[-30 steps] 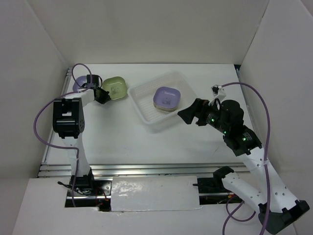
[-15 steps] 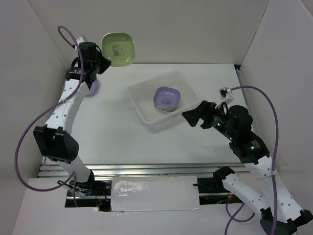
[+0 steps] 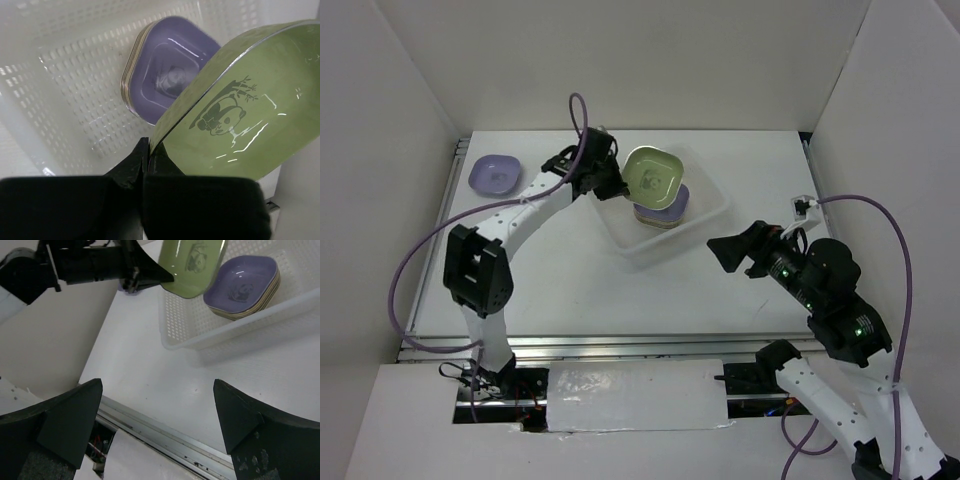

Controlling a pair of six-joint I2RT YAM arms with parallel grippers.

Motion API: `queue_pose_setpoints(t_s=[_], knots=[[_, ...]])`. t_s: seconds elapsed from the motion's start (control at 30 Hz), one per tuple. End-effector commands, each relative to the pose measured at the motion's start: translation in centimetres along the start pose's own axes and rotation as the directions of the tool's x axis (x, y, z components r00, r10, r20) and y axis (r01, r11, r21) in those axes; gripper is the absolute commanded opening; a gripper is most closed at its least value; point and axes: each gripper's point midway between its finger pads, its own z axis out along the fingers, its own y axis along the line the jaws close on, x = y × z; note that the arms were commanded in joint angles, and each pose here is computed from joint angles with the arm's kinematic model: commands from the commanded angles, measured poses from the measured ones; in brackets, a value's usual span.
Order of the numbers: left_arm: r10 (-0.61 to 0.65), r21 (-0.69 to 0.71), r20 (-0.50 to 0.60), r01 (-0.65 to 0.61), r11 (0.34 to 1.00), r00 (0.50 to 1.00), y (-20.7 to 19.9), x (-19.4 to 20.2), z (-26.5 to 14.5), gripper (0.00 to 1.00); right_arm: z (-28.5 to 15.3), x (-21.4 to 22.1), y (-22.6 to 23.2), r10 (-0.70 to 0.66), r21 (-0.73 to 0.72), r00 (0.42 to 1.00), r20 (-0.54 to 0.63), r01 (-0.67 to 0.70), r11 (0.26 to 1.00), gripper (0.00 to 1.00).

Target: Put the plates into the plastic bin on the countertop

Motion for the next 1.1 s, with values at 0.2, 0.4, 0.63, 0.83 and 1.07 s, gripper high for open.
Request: queue_pose_setpoints(t_s=[0.2,0.4,0.63,0.83,1.07], knots=[[0.013,0.0,-0.073,-0.013,1.0,0.997,-2.8,0.3,4.5,0.22,-1.7,-0.3,-0.4,-0.001,0.036,1.0,0.014,0.0,0.999,1.0],[0.048,0.053,-0.037,-0.046,0.998,0.998,-5.9,-1.7,2.4,0.99,-1.8,-0.4,-0.5,-0.016,0.049,1.0,0.006,0.016,0.999,1.0],[-0.026,-0.042,0.36,0.044,0.998,0.932,-1.5,-9.5,-11.4,0.99,-0.9,0.0,-0.5,-0.018,0.026,1.0,0.001,0.018,0.999,1.0],[-0.295,-0.13,0.532,0.421,0.898,0.794,15.2,-14.5,-12.8,0.99,0.4,1.4,-0.2,-0.004,-0.037,1.0,-0.029,0.003,0.999,1.0],[-0.479,-0.037,0.554,0.595,0.803,0.681,25.4,-20.7,-8.7,0.99,1.7,3.2,0.1,-0.011,-0.097,0.996,-0.092,0.002,0.995,1.0]])
